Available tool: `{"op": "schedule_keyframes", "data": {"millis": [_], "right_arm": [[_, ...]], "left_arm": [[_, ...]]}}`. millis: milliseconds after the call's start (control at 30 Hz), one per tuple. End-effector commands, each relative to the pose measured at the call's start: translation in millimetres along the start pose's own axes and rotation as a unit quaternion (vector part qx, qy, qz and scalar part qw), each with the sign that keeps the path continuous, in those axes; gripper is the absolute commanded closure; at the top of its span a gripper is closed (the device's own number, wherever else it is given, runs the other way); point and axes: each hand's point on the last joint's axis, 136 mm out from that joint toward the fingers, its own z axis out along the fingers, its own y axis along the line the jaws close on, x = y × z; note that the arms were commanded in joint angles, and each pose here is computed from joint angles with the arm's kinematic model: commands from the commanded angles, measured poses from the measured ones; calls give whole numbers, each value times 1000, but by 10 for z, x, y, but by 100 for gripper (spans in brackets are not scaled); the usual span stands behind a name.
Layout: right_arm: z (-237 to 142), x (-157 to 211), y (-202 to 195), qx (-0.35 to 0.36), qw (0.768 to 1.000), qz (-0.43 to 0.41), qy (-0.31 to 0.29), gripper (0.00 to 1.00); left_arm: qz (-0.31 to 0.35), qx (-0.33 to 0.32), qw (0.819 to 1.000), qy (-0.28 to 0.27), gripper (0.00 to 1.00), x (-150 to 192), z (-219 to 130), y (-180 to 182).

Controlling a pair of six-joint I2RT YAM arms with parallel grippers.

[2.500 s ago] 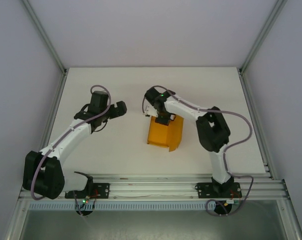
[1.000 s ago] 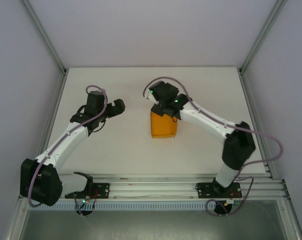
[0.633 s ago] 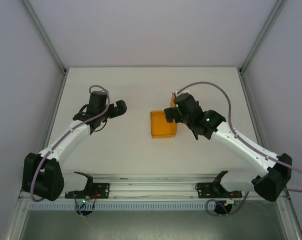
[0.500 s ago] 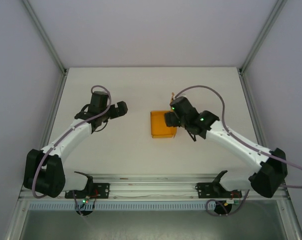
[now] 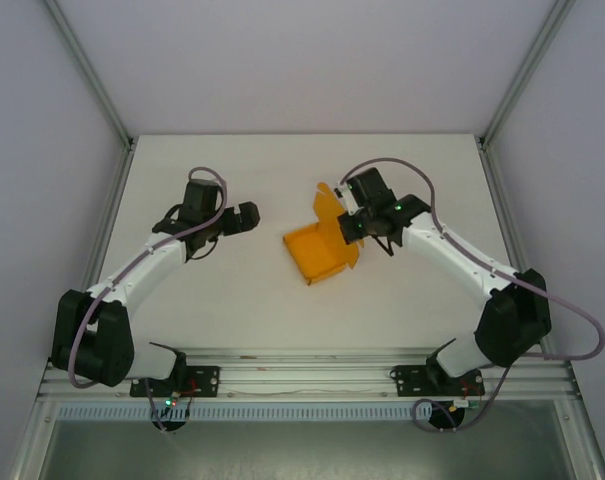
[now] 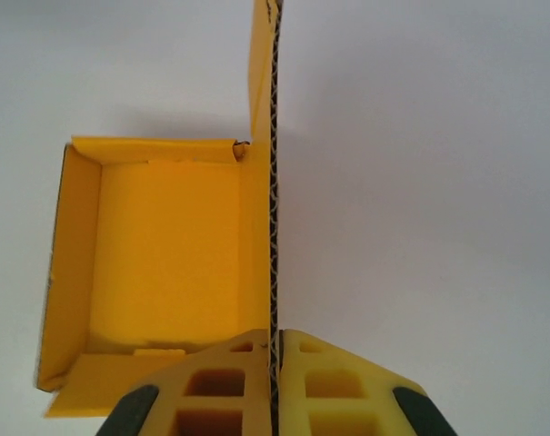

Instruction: Assemble paper box

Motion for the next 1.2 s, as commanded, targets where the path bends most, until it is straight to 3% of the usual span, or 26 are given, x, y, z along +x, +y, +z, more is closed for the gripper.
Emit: {"op": "schedule_keyframes", "data": {"millis": [0,100,267,500,833,1067,1100,1167], "right_arm": [[54,194,289,-98,966,-237,43,97],[159,161,278,-110,932,-342,51,97],[332,-72,319,-125,895,-426,33,97],[416,-419,307,-93,883,-458,-32,92],[309,-592,296,-59,880,-463,-91,84],[341,-498,307,-60,884,-452,-99,58],[328,-499,307,-60,886,-449,-99,53],[282,-485,307,-60,889,-443,-101,31]], "left_arm": [[43,54,997,-21,0,-154,-156,-231],[81,103,991,-11,0,-84,-240,-403],[131,162,978,-10,0,43,-367,-566],[173,163,970,-42,0,-34,-501,-598],[171,153,973,-33,0,-9,-442,-557],[145,130,981,-28,0,29,-324,-442],[140,128,982,-27,0,37,-310,-429],[125,117,985,-26,0,39,-289,-382]]}}
